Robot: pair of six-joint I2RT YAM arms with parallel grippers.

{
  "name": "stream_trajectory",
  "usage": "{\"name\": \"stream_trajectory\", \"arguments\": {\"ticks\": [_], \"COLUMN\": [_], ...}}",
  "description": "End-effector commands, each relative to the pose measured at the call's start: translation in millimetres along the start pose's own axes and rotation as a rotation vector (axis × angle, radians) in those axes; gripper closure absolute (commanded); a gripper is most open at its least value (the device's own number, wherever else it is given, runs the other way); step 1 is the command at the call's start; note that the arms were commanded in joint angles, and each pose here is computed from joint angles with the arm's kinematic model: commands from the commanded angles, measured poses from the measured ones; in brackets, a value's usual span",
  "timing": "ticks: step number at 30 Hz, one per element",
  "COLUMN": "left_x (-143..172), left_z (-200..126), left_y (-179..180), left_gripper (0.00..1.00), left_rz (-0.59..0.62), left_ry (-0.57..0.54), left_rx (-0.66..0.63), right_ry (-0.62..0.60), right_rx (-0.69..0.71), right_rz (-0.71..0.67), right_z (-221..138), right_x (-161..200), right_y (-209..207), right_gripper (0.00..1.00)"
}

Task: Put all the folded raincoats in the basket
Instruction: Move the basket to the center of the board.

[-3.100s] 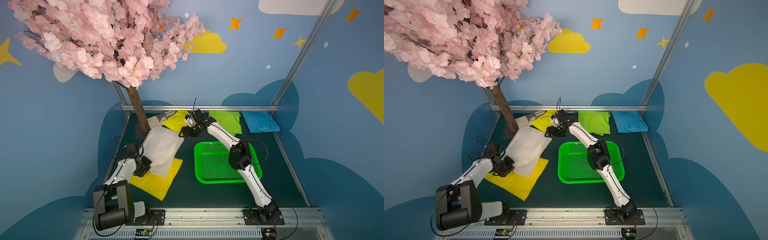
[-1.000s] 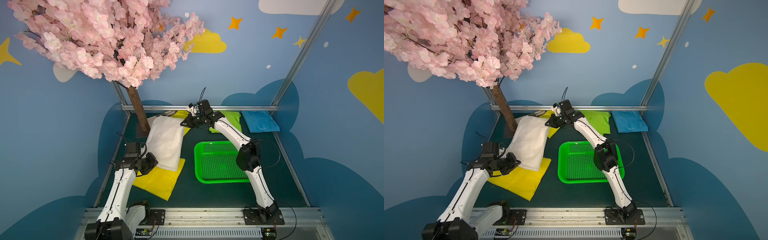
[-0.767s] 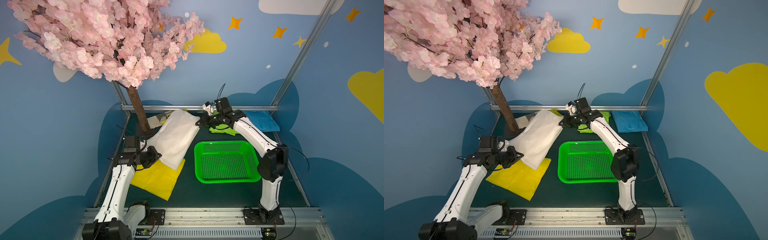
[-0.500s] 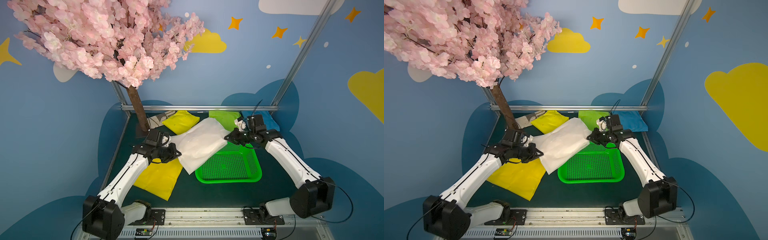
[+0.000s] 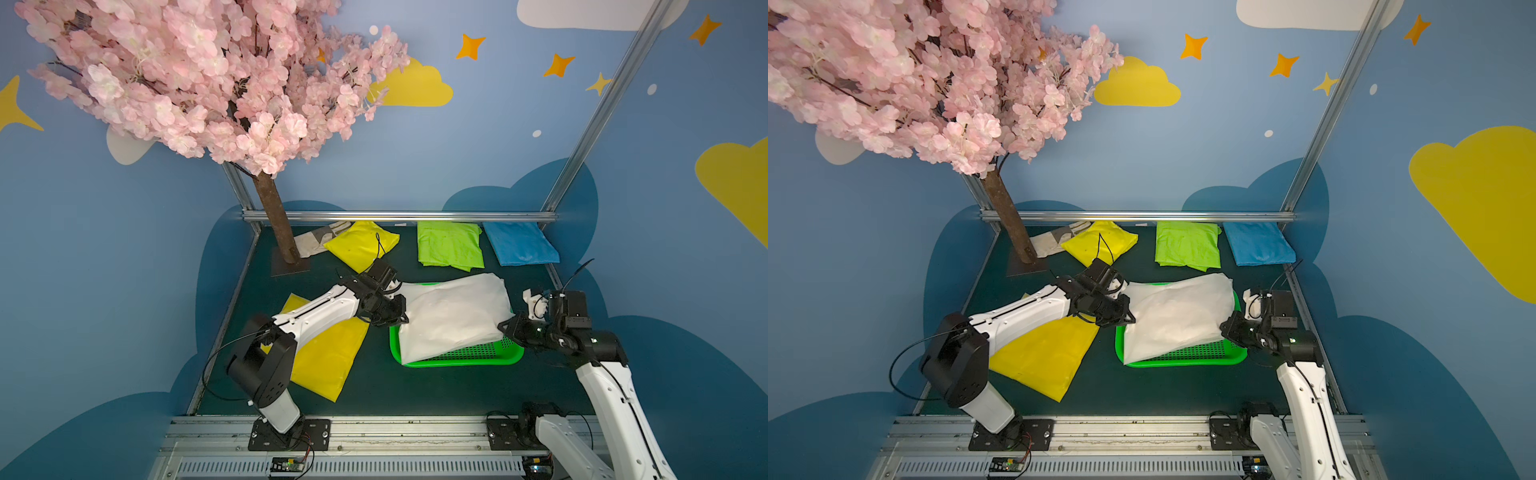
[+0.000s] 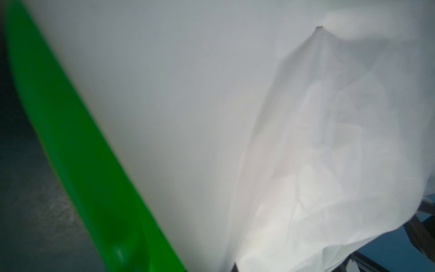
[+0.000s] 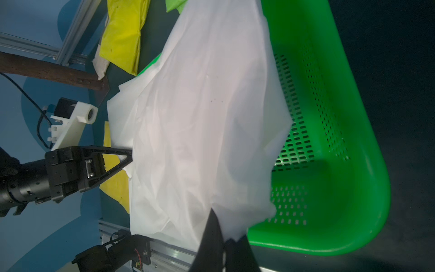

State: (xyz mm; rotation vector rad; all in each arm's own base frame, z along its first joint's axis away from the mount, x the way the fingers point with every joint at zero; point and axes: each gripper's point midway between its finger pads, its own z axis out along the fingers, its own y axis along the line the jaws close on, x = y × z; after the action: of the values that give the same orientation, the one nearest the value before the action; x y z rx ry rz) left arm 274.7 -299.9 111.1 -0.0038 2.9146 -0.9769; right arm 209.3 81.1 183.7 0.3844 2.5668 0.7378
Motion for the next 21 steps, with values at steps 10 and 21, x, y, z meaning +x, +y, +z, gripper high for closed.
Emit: {"name": "stream_trajectory", "arguments": {"ticks": [10, 21], "left_x": [-2.0, 5.5], "left_z": [0.8, -44.7], "left_y": [52.8, 104.2], "left_gripper": [0.98, 0.98], "left_rz": [0.003, -0.066], "left_ry": [-0.027, -0.070], "left_rx": [-0.188, -0.162], "right_ry": [0.165, 0.230], "right_rx": [0.022, -0.022], "right_rz": [-0.037, -0.062], "right_z": [30.1, 78.6], "right_x": [37.0, 66.9], "right_y": [4.0, 37.6], "right_gripper": [1.00, 1.00]}}
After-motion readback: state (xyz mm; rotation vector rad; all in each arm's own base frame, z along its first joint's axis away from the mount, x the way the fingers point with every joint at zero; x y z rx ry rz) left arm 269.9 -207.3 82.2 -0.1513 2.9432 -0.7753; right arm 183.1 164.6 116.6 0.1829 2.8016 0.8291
